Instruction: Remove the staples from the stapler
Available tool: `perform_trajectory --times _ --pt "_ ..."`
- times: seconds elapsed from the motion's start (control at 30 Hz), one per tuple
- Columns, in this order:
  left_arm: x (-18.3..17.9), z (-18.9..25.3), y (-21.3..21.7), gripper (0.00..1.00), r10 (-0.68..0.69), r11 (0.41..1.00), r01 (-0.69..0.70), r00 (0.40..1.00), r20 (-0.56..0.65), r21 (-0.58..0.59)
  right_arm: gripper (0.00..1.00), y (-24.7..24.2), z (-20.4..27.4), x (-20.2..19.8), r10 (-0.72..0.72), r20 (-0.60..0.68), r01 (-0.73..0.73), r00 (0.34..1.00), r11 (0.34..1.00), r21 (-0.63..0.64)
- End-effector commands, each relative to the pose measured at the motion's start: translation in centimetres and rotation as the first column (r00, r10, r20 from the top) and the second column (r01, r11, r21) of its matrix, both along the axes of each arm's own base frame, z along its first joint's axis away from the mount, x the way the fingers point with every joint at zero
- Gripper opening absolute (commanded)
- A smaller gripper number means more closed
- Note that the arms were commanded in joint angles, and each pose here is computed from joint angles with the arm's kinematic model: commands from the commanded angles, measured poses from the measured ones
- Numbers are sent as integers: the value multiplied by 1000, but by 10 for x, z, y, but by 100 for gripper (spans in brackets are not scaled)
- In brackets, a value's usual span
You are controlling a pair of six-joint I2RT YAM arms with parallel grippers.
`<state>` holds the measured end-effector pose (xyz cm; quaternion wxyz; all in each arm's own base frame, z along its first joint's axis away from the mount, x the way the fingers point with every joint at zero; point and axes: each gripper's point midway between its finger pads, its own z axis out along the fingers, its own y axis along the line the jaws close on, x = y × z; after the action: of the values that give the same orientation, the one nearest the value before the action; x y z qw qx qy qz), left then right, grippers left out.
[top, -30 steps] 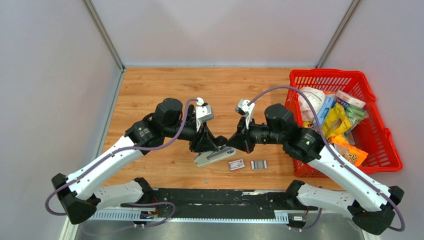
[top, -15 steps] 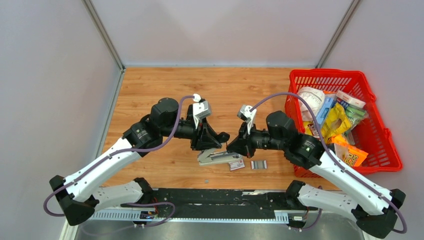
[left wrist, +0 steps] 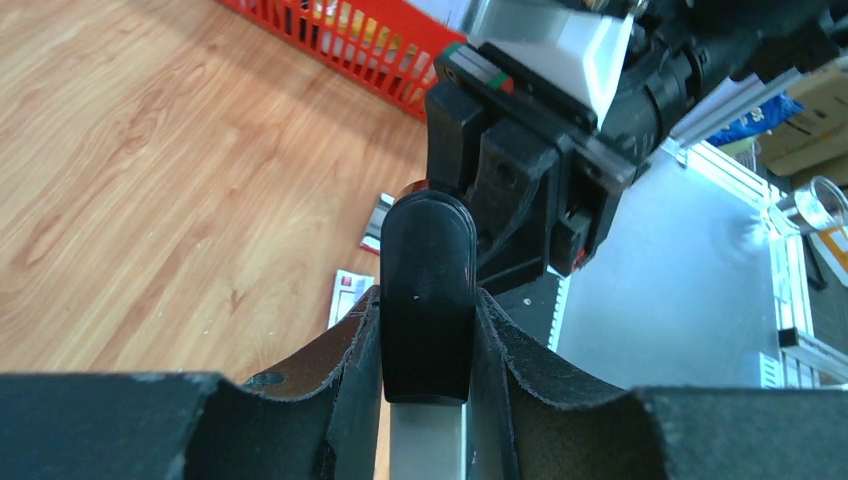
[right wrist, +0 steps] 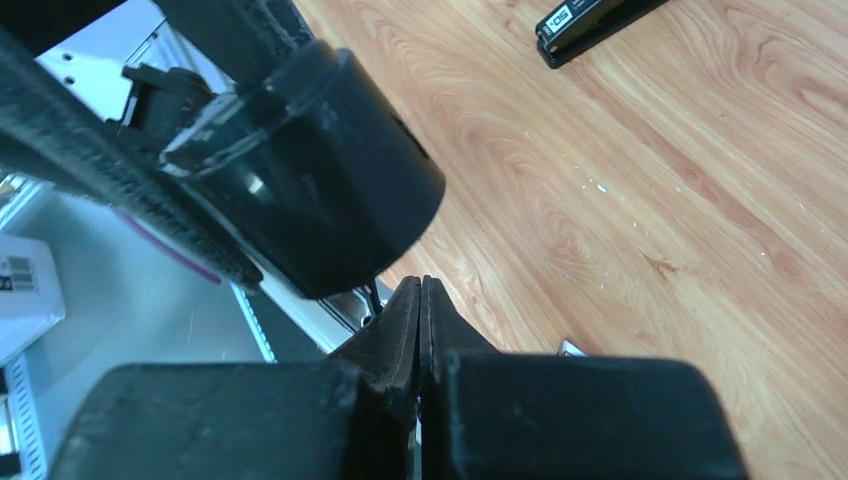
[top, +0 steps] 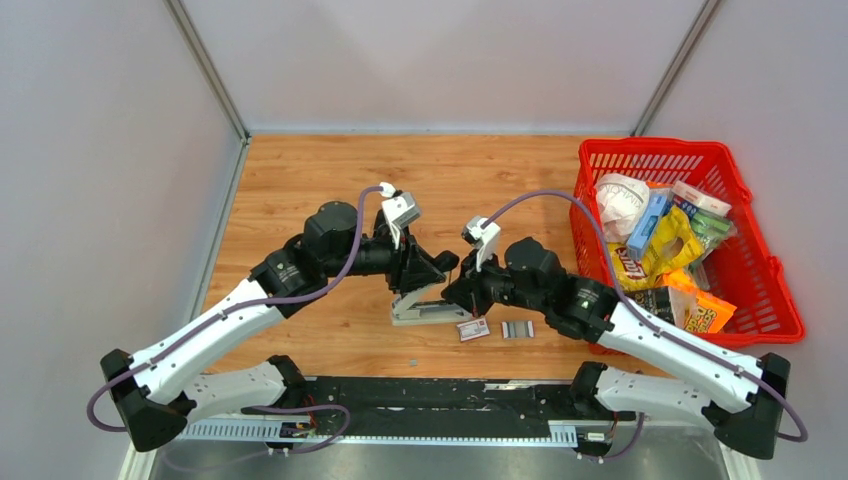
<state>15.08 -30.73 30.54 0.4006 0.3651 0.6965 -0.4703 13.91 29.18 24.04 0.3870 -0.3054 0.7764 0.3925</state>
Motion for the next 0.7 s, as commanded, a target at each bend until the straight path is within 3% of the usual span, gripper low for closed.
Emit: perform_trajectory --times 0.0,0.37,0.67 --pt "24 73 1 0 149 966 -114 979 140 -231 0 11 -15 6 -87 -41 87 995 996 -2" --pt "47 82 25 0 356 904 -311 927 115 -293 0 21 -37 12 -165 -83 165 983 986 0" --pt "65 85 36 0 475 837 -424 877 73 -346 0 47 -40 6 -125 -113 129 986 991 27"
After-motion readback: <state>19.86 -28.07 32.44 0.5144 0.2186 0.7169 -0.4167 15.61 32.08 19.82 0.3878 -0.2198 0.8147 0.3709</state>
